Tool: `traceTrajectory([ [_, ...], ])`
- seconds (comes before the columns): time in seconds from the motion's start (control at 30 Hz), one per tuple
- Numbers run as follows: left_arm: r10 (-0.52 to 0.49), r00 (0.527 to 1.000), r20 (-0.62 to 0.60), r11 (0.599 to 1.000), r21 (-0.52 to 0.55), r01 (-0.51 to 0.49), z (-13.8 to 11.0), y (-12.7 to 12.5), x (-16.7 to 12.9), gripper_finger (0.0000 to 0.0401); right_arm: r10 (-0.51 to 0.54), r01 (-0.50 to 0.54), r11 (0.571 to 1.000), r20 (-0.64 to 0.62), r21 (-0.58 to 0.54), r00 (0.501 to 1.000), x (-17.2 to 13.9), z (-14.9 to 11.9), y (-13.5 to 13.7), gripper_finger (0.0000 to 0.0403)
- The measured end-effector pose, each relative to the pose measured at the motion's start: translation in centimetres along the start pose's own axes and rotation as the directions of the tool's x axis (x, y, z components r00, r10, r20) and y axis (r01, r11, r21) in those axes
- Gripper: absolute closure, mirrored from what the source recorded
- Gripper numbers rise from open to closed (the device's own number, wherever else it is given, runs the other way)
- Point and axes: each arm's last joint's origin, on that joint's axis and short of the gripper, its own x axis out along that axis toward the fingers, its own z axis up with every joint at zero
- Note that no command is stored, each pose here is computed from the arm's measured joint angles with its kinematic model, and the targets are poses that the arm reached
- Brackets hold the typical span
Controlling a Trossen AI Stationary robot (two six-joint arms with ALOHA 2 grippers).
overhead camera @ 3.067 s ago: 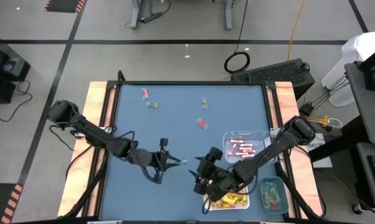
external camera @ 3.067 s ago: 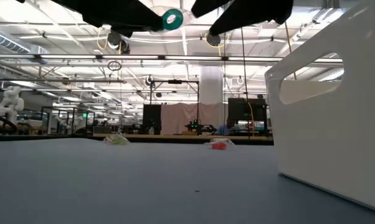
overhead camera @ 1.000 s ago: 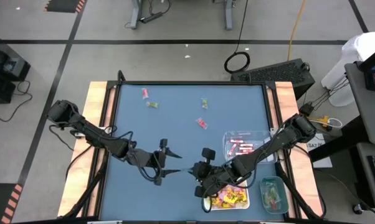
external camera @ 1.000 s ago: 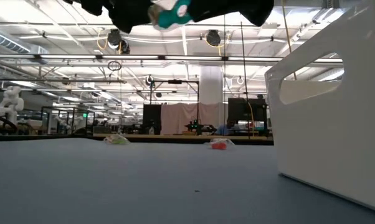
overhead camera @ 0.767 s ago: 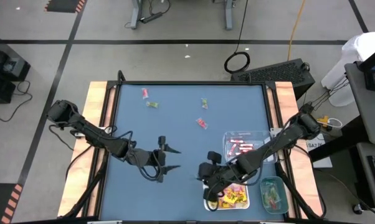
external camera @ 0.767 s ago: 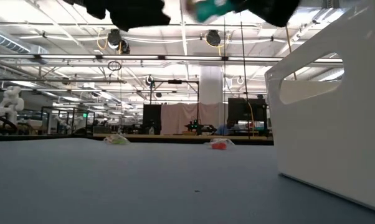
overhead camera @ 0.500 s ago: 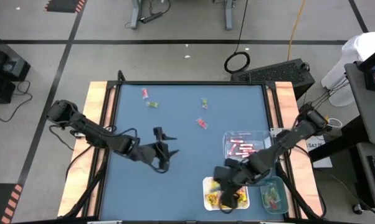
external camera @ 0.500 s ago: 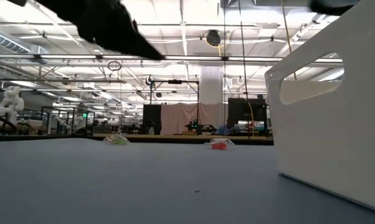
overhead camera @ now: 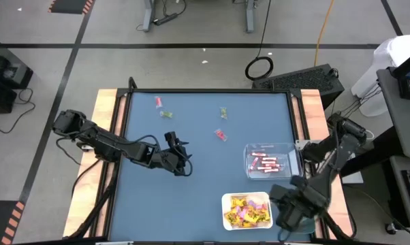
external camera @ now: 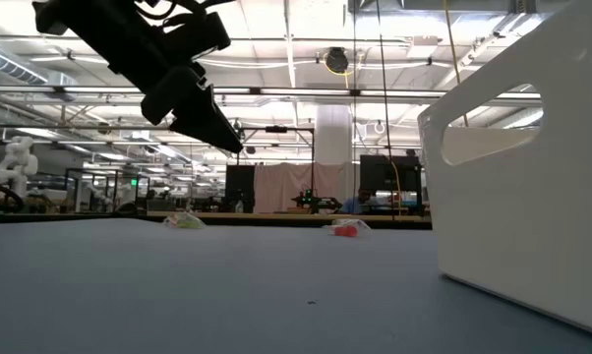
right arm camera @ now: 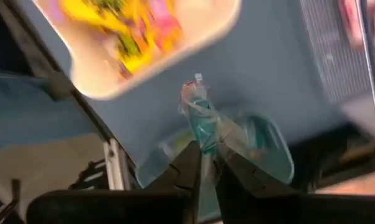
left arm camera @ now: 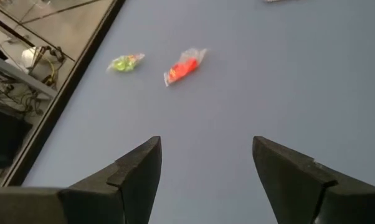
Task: Sort candy
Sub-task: Put the blue gummy into the blue bin, then put the red gummy into the blue bin
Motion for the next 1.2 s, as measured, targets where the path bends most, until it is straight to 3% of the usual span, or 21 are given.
traceTrajectory([
  [0.27,-0.002,1.0,0.009,1.0,-0.006,0.002,0.1,0.0,0.0,0.0145,-0.088,0.09,0.993,-0.026,0.075,0.996,1.5,-4.4,0.8,0.037],
  [0.47,-0.004,0.999,0.047,1.0,-0.002,0.004,0.5,-0.1,0.0,0.0145,-0.21,0.223,0.972,-0.157,0.071,0.965,3.4,-6.2,1.3,0.0368],
  [0.67,-0.001,0.995,0.102,1.0,0.009,0.0,1.2,0.1,0.0,0.0145,-0.269,0.28,0.959,-0.155,0.052,0.951,4.9,-6.3,1.8,0.0349],
  [0.97,0.032,0.989,0.145,0.999,0.012,-0.034,1.7,0.3,0.1,0.0145,-0.351,0.369,0.928,-0.209,0.055,0.913,6.2,-6.3,2.0,0.0273],
  [1.2,-0.023,0.969,0.246,0.992,0.126,-0.009,2.8,0.7,0.9,0.0145,-0.291,0.316,0.943,-0.196,0.109,0.936,4.3,-6.3,2.1,0.0248],
])
